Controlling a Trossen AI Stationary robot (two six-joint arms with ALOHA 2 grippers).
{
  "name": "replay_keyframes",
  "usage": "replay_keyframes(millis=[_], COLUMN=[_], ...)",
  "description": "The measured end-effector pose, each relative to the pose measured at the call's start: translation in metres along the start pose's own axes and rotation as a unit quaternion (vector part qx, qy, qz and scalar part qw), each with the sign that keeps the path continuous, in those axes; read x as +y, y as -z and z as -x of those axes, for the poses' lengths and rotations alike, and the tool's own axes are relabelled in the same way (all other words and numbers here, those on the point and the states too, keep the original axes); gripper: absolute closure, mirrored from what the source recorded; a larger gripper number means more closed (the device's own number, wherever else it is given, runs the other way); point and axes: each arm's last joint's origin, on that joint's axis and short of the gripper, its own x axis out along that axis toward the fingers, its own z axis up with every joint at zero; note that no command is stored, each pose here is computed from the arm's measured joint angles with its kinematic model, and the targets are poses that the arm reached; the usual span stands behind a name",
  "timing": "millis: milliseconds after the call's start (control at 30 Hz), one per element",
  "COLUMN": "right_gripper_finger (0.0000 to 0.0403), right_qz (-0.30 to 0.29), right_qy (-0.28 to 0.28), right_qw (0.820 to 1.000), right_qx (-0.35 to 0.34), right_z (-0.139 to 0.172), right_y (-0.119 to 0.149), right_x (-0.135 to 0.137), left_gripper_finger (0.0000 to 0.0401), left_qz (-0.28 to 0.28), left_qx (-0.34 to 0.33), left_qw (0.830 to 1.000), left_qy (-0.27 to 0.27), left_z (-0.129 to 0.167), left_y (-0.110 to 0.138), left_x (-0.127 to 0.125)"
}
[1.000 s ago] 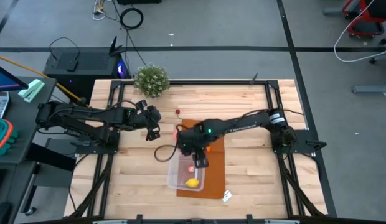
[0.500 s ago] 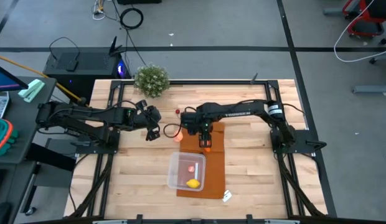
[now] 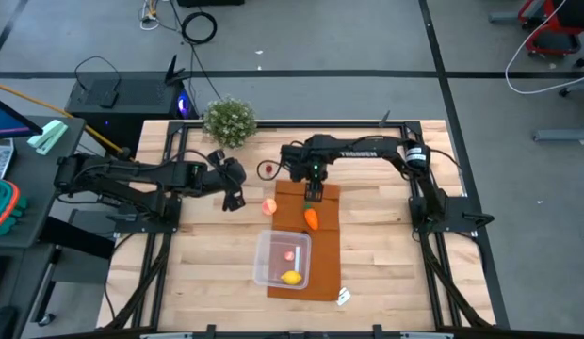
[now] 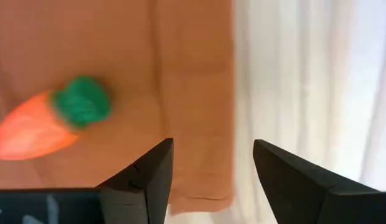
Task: Pick and placing Produce into tupperware
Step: Put the red cherry into the transparent bin
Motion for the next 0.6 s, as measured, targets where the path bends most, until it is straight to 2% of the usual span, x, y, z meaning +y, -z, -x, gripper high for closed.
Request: replay_keyframes(millis=[167,333,433,600], right_gripper_finger=[0.0213,0.0213,0.0213,0.0213], right_qz=[-0.012,-0.014,-0.019,-0.038], right_qy=[-0.001,-0.005,0.007,0.018], right_qw=[1.000,0.999,0.999,0.999], right_qx=[0.019,0.051,0.040,-0.006], right_z=[0.001,0.006,0.021,0.052], right_y=[0.006,0.017,0.026,0.051], right_x=[-0.018,-0.029,-0.033,-0.032], left_gripper_finger=[0.0294,0.0294,0.0297,0.0306], left_qz=[-0.005,-0.016,-0.016,-0.012], left_qx=[-0.022,-0.025,-0.028,-0.016], left_qw=[1.000,0.997,0.995,0.995], left_qy=[0.006,0.071,0.091,0.097], left_z=[-0.003,-0.014,-0.022,-0.038], left_y=[-0.007,-0.012,-0.015,-0.015], left_x=[0.005,0.016,0.024,0.042])
